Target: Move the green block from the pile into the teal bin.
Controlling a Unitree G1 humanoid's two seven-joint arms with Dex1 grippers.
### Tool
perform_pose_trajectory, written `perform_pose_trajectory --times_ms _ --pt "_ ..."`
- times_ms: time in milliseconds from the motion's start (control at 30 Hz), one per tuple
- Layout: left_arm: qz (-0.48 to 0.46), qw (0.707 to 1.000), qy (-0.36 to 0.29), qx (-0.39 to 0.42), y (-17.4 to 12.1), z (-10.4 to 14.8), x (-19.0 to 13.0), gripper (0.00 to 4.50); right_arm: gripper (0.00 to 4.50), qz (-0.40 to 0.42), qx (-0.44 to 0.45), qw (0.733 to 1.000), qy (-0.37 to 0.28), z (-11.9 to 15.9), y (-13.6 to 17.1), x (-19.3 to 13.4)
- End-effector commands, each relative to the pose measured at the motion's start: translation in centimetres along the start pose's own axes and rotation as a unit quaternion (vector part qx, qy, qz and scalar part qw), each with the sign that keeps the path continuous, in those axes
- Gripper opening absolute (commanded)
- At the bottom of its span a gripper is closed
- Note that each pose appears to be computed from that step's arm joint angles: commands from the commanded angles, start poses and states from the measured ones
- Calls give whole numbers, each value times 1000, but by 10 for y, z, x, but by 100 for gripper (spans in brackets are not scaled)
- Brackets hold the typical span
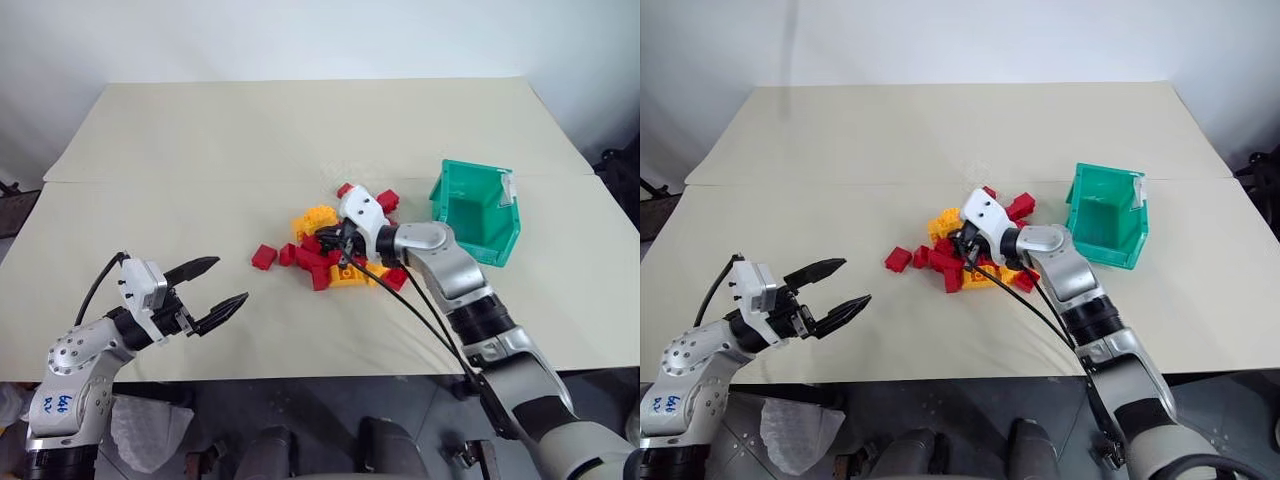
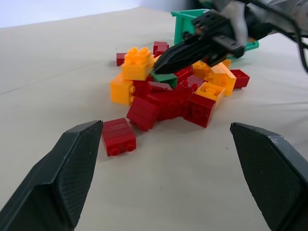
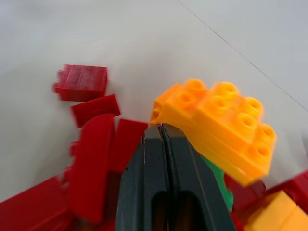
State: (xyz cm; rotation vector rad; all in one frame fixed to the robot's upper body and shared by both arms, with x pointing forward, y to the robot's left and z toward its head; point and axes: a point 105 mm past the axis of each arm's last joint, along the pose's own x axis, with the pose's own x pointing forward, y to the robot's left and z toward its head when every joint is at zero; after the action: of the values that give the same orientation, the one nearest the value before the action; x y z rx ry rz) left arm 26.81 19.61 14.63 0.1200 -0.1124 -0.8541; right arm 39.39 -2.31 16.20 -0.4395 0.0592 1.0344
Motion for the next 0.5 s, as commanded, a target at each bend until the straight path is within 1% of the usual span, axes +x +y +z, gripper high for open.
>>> perform_pose_trajectory --times_ms 33,100,167,267,367,500 --pt "-9 1000 -15 20 -5 8 6 450 4 -11 -28 1000 2 6 -7 4" --pt "-13 1000 -17 20 -6 7 10 450 4 -7 -45 999 23 2 -7 1" --pt "-15 1000 -18 20 -6 7 12 450 4 0 -53 998 32 0 -5 -1" --pt "-20 999 -17 20 -6 5 15 450 4 40 -64 996 43 -2 9 -10" --pt "-24 999 -16 20 -4 4 17 450 4 101 -65 990 71 -12 35 -22" --pt "-26 999 -17 23 -1 4 18 450 4 112 -47 990 78 -17 45 -31"
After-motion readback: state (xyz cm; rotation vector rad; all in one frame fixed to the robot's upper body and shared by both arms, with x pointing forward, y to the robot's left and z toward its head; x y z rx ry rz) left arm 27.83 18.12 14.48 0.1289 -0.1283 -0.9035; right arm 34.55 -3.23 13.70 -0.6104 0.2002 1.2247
